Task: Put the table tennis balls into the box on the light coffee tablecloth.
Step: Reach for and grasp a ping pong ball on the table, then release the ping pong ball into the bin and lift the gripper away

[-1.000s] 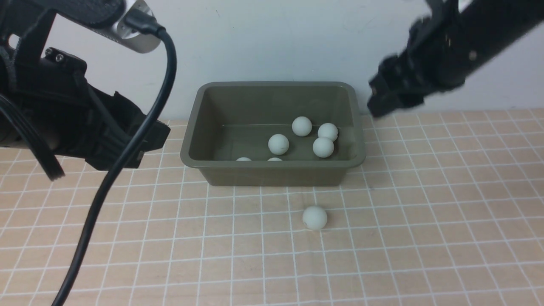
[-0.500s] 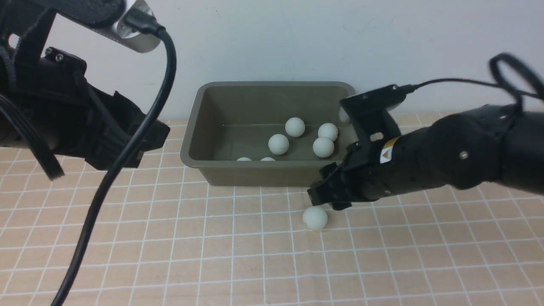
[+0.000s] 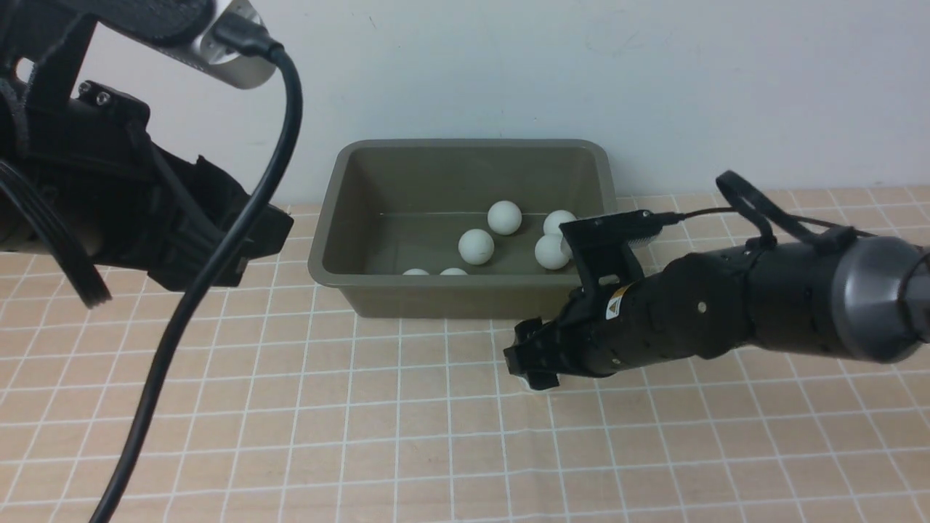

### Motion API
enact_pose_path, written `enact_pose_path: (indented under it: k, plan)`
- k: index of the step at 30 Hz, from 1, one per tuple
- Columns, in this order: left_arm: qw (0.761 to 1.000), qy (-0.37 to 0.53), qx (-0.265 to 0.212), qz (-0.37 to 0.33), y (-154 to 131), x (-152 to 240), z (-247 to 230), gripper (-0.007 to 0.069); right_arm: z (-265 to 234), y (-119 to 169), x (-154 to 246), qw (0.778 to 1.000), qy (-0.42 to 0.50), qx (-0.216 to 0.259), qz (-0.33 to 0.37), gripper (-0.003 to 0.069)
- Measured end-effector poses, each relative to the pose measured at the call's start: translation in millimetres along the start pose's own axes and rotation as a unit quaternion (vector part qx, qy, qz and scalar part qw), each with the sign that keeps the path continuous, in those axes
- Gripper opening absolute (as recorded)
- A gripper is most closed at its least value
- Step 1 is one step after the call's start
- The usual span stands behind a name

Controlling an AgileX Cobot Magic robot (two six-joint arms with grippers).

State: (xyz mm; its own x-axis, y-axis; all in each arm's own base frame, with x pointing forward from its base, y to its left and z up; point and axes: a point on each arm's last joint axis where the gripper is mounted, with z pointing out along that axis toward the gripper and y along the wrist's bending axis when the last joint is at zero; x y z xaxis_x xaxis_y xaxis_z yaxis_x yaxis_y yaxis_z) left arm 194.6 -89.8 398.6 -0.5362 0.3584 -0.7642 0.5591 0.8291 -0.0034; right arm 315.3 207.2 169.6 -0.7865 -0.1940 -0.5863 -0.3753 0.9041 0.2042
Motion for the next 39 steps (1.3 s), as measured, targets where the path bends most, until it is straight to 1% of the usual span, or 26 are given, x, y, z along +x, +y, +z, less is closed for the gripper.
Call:
enact_pose_path:
  k: [9,13,14,15,18,19,22,26,27,28,29,30,32,35,39]
  plan:
    - [1.000,-0.001,0.003,-0.002,-1,0,0,0.0352,20,-1,-2,1.000,0.008,0.003,-0.002,0.0533]
    - [1.000,-0.002,0.005,-0.004,-1,0,0,0.0352,26,-1,-1,1.000,0.022,0.004,-0.002,0.0510]
    - [1.000,-0.002,0.005,-0.004,-1,0,0,0.0352,26,-1,0,1.000,0.025,0.004,0.000,0.0496]
    - [1.000,-0.002,0.005,-0.004,-1,0,0,0.0352,27,-1,2,0.999,0.036,0.004,0.001,0.0463]
    - [1.000,-0.002,0.006,-0.004,-1,0,0,0.0352,26,-1,6,0.998,0.057,0.005,-0.004,0.0341]
    - [1.000,-0.002,0.006,-0.004,-1,0,0,0.0352,24,-1,5,0.998,0.060,0.006,-0.011,0.0328]
    - [1.000,-0.002,0.006,-0.005,-1,0,0,0.0352,11,0,0,0.998,0.058,0.009,-0.038,0.0335]
    - [1.000,-0.002,0.006,-0.005,-1,0,0,0.0352,-27,4,-14,0.996,0.034,0.015,-0.083,0.0335]
    - [1.000,-0.002,0.006,-0.005,-1,0,0,0.0352,-29,4,-15,0.995,0.035,0.016,-0.087,0.0335]
    - [1.000,-0.002,0.006,-0.005,-1,0,0,0.0352,-52,6,-22,0.995,0.018,0.017,-0.100,0.0335]
    - [1.000,-0.002,0.006,-0.005,-1,0,0,0.0352,-55,6,-22,0.995,0.016,0.017,-0.102,0.0335]
    - [1.000,-0.002,0.007,-0.005,-1,0,0,0.0352,-71,8,-27,0.994,0.001,0.018,-0.109,0.0335]
    - [1.000,-0.002,0.007,-0.005,-1,0,0,0.0352,-87,11,-33,0.992,-0.021,0.015,-0.124,0.0335]
    - [1.000,-0.002,0.007,-0.006,-1,0,0,0.0352,-91,13,-43,0.989,-0.036,0.012,-0.145,0.0335]
    - [1.000,-0.002,0.007,-0.006,-1,0,0,0.0352,-74,16,-60,0.983,-0.046,0.006,-0.177,0.0335]
